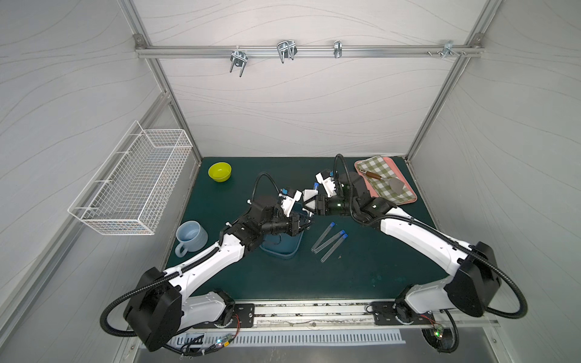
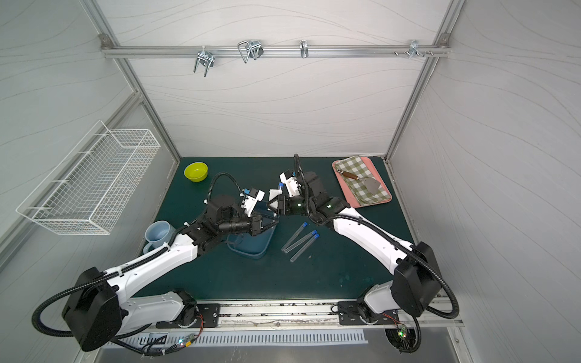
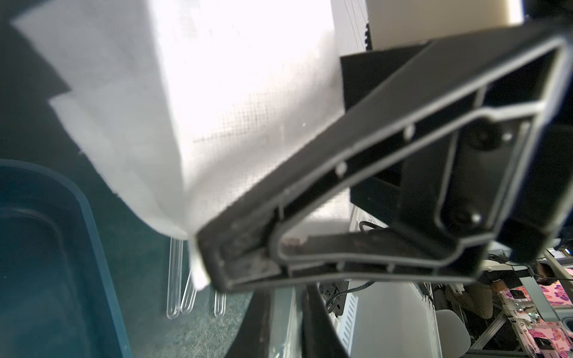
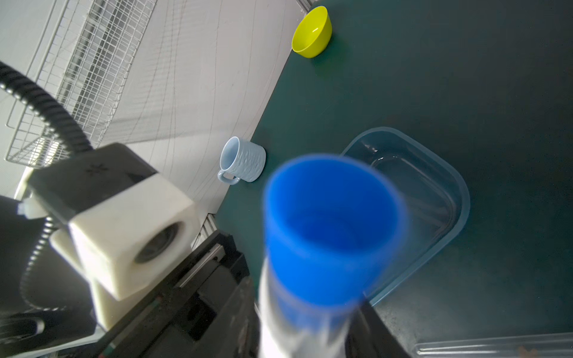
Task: Wipe the exteriors of test tubes
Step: Wipe the dirt from the test tube.
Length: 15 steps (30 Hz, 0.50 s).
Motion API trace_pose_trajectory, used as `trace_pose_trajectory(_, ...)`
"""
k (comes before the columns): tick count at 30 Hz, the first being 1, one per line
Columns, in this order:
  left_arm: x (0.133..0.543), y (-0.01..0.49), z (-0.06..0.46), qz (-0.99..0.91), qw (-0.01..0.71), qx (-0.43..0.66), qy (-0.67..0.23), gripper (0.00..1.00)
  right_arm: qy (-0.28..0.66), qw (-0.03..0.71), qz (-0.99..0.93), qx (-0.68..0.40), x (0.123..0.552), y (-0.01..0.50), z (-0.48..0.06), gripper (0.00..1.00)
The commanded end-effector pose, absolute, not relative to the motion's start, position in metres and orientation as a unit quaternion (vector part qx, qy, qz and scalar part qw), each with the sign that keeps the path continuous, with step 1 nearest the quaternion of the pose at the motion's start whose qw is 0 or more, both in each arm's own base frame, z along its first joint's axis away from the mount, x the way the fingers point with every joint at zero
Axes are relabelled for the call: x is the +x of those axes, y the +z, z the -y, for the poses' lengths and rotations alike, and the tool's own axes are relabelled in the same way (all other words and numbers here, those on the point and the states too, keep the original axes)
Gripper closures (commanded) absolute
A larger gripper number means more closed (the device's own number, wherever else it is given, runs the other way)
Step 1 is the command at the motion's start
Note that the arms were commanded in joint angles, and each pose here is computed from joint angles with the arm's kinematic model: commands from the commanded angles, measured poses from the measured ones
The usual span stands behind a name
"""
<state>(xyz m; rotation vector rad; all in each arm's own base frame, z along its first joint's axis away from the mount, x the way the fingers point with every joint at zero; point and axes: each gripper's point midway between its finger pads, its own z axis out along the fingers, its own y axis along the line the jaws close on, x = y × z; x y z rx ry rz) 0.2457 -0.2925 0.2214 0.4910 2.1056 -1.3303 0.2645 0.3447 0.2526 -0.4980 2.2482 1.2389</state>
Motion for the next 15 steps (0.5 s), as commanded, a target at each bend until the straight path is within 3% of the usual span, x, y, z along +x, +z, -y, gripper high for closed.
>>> trace_pose_trajectory(1,0.245,0.246,0.295,-0.765,0.325,0.191,-0.522,0.86,0.461,0.257,-0.829,-0.186,0.264,0.258,-0.347,0.47)
trace_pose_trajectory(15,0.247,0.237,0.294,-0.772,0.322,0.184,-0.517,0.86,0.457,0.275,-0.830,-0.163,0.267,0.289,-0.326,0.36)
